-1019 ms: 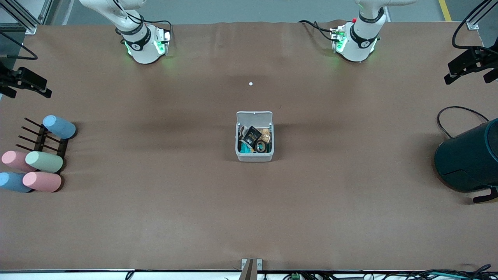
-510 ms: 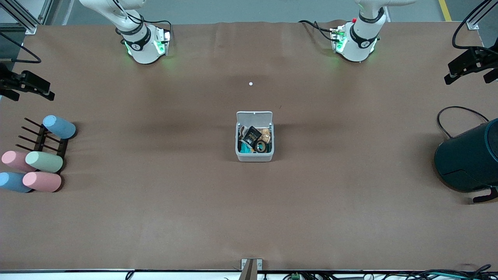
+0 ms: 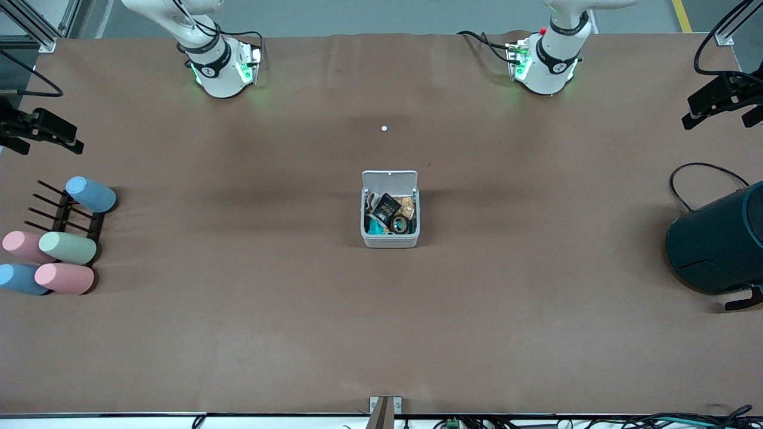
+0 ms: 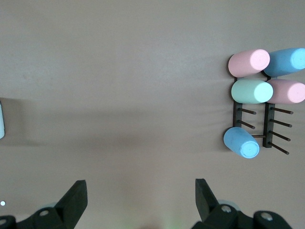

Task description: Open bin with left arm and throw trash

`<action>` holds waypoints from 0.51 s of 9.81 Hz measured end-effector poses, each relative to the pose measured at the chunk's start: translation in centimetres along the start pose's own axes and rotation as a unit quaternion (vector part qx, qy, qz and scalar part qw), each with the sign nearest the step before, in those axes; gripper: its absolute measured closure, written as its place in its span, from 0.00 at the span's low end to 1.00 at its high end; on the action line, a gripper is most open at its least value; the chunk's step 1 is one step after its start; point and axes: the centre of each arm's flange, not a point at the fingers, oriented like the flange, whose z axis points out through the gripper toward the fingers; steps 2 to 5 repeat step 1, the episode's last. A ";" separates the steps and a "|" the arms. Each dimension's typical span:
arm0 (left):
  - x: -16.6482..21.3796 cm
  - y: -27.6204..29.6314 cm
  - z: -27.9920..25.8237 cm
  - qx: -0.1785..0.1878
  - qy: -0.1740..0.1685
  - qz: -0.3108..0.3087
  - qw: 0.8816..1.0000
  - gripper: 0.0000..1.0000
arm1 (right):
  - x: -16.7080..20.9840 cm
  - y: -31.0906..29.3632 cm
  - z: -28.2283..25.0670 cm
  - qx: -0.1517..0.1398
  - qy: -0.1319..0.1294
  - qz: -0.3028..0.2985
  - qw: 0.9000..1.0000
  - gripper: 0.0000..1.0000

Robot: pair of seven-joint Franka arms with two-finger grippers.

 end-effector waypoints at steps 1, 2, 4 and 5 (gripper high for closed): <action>0.0 0.0 0.0 0.000 0.000 0.000 1.000 0.00 | 0.0 0.0 0.0 0.000 0.000 0.000 1.000 0.00; 0.0 0.0 0.0 0.000 0.000 0.000 1.000 0.00 | 0.0 0.0 0.0 0.000 0.000 0.000 1.000 0.00; 0.0 0.0 0.0 0.000 0.000 0.000 1.000 0.00 | 0.0 0.0 0.0 0.000 0.000 0.000 1.000 0.00; 0.0 0.0 0.0 0.000 0.000 0.000 1.000 0.00 | 0.0 0.0 0.0 0.000 0.000 0.000 1.000 0.00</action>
